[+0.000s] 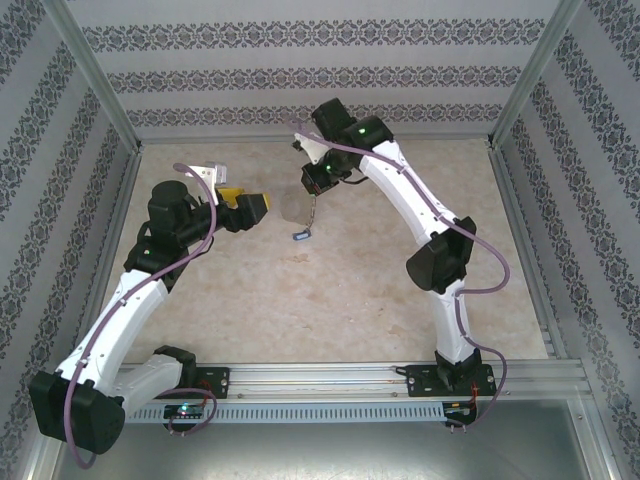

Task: Put the keys on the keyring

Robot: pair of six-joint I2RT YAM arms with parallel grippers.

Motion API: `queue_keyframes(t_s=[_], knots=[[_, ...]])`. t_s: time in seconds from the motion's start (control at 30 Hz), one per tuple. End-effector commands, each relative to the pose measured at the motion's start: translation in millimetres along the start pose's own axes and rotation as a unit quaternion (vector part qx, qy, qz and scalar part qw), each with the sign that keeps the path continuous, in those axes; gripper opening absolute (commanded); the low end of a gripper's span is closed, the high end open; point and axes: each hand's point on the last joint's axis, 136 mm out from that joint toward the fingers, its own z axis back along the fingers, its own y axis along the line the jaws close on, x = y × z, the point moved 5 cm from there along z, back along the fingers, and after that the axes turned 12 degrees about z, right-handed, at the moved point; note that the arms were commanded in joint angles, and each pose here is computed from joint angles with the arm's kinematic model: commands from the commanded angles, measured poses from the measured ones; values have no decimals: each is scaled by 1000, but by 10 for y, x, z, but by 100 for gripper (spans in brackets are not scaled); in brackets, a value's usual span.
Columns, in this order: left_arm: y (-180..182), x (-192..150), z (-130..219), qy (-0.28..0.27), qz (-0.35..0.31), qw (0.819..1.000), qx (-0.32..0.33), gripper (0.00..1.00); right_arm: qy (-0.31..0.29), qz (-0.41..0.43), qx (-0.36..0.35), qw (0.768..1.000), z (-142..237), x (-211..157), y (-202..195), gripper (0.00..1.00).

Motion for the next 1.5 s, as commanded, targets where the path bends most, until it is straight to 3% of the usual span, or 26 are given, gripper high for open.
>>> queue_keyframes(t_s=[0.0,0.53,0.7,0.93,1.07,1.23,1.3,1.4,1.47], knots=[[-3,59,24,-6,-12,1000,9,88,-5,-23,25,999,-78,-92,-6,0],[35,12,-59,14,-3,1000,2,89,23,-116,55,991,-484,-1227,172,0],[55,-123,34,34,1,999,11,100,16,-125,41,991,-560,-1416,141,3],[260,-476,215,52,75,994,58,100,-9,-184,33,982,-873,-1645,53,10],[282,-630,365,54,73,994,65,100,3,-182,20,983,-958,-1811,115,20],[310,-794,471,95,75,989,83,100,-27,-151,-33,988,-653,-1790,106,41],[358,-838,499,93,82,987,98,100,-56,-129,-50,989,-457,-1734,118,55],[502,-857,583,68,86,982,152,100,-102,-86,-81,988,-121,-1682,138,98],[669,-827,663,38,82,971,220,100,-127,-59,-120,983,102,-1720,94,98]])
